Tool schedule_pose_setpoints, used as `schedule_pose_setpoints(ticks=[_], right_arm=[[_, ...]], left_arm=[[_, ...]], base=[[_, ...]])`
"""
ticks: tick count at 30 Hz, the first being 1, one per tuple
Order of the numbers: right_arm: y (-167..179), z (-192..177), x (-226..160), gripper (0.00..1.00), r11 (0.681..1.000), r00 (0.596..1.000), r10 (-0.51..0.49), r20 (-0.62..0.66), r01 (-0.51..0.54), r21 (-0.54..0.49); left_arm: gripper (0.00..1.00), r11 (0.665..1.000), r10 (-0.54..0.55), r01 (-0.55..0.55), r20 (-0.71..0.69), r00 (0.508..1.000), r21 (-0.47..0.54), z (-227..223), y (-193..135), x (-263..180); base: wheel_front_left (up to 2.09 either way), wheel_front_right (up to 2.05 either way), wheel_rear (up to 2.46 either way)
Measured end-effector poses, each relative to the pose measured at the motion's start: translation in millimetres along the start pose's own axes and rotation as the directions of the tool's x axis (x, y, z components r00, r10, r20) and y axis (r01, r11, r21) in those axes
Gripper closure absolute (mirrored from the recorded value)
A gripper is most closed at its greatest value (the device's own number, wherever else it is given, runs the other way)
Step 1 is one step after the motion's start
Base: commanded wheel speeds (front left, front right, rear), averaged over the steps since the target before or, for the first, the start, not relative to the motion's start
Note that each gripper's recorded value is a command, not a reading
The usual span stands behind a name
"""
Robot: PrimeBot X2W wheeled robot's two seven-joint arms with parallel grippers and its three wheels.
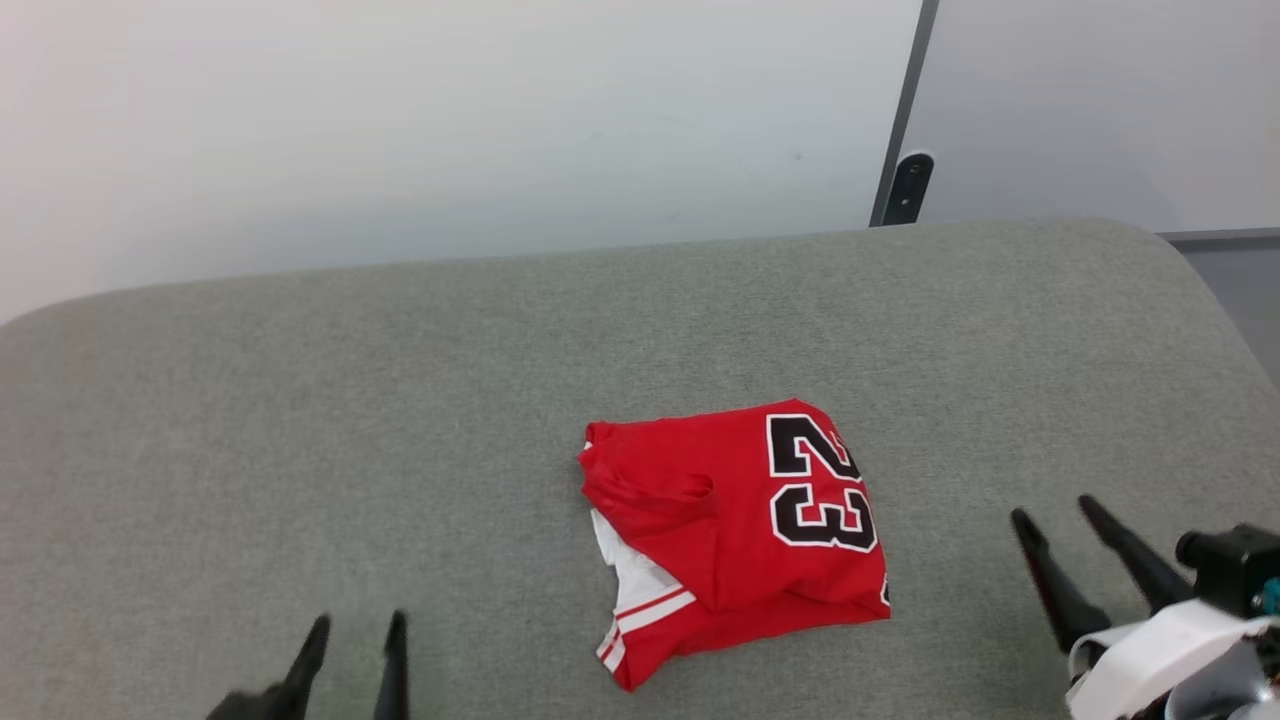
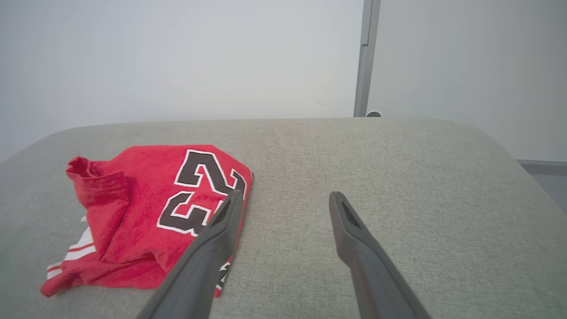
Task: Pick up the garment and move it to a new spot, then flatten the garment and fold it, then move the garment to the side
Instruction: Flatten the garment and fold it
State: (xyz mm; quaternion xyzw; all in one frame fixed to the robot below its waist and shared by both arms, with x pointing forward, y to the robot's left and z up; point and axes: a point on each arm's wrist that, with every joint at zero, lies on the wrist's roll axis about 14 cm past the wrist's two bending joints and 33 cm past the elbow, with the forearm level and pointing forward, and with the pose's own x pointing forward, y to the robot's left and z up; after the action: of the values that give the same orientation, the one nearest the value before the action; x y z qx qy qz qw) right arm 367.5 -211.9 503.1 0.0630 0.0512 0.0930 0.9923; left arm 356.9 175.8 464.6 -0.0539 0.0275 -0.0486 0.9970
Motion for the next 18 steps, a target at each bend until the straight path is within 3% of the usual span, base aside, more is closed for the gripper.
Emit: schedule_pose_setpoints(ticks=[18], right_arm=[[12.4, -9.2, -38.1, 0.0, 0.996, 0.998, -0.057, -0.006, 0.057, 0.073]], left_arm=[[0.0, 0.996, 0.091, -0.091, -0.007, 0.996, 0.0, -2.3, 11.1, -46.3]], base=[[0.0, 0.0, 0.0]])
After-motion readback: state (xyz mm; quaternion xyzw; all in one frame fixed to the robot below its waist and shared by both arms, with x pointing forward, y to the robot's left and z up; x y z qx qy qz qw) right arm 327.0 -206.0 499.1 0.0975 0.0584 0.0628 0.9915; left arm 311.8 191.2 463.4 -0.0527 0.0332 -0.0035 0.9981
